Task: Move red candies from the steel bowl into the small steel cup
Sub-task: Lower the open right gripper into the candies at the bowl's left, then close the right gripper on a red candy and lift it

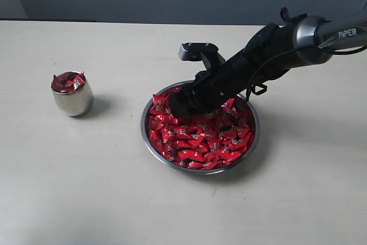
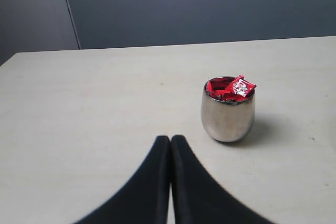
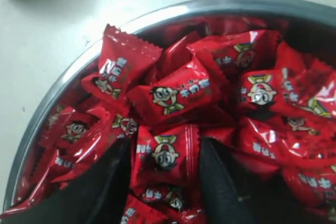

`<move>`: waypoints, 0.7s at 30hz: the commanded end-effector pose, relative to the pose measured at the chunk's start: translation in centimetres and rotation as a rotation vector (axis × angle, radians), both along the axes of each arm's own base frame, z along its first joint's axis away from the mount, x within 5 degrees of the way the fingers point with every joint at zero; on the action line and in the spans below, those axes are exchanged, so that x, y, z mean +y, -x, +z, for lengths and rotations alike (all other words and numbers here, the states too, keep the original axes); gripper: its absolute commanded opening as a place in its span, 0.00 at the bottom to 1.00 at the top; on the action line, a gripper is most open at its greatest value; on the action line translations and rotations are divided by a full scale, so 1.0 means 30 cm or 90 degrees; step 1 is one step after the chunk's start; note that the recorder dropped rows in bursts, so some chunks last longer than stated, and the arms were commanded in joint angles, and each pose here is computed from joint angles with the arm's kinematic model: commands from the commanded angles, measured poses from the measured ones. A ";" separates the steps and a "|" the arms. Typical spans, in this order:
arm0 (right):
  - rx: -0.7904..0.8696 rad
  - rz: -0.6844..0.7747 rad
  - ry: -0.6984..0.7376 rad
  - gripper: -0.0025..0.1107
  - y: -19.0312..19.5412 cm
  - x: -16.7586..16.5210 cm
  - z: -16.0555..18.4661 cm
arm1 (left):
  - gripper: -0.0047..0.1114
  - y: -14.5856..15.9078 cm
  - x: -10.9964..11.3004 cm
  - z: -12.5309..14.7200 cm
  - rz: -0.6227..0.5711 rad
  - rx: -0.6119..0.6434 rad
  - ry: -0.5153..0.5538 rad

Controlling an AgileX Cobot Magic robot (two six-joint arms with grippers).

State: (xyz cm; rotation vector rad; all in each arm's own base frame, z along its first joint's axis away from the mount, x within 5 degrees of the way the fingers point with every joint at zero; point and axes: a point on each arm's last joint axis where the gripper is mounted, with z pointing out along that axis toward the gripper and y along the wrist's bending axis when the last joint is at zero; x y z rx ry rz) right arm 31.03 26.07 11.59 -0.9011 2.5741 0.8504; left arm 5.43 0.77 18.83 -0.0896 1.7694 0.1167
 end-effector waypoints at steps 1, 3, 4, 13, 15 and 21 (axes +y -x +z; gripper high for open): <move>0.002 0.010 0.002 0.39 0.000 -0.003 0.003 | 0.04 0.001 0.000 -0.003 0.000 -0.002 0.002; 0.003 0.011 0.002 0.39 0.001 -0.003 0.003 | 0.04 0.001 0.000 -0.003 0.000 -0.002 0.002; 0.003 0.011 0.002 0.39 0.001 -0.003 0.003 | 0.04 0.001 0.000 -0.003 0.000 -0.002 0.002; -0.024 0.039 0.018 0.39 0.034 0.042 -0.002 | 0.04 0.001 0.000 -0.003 0.000 -0.002 0.002; -0.032 0.039 0.020 0.39 0.037 0.050 -0.003 | 0.04 0.001 0.000 -0.003 0.000 -0.002 0.002; -0.036 0.044 0.029 0.36 0.040 0.052 -0.005 | 0.04 0.001 0.000 -0.003 0.000 -0.002 0.002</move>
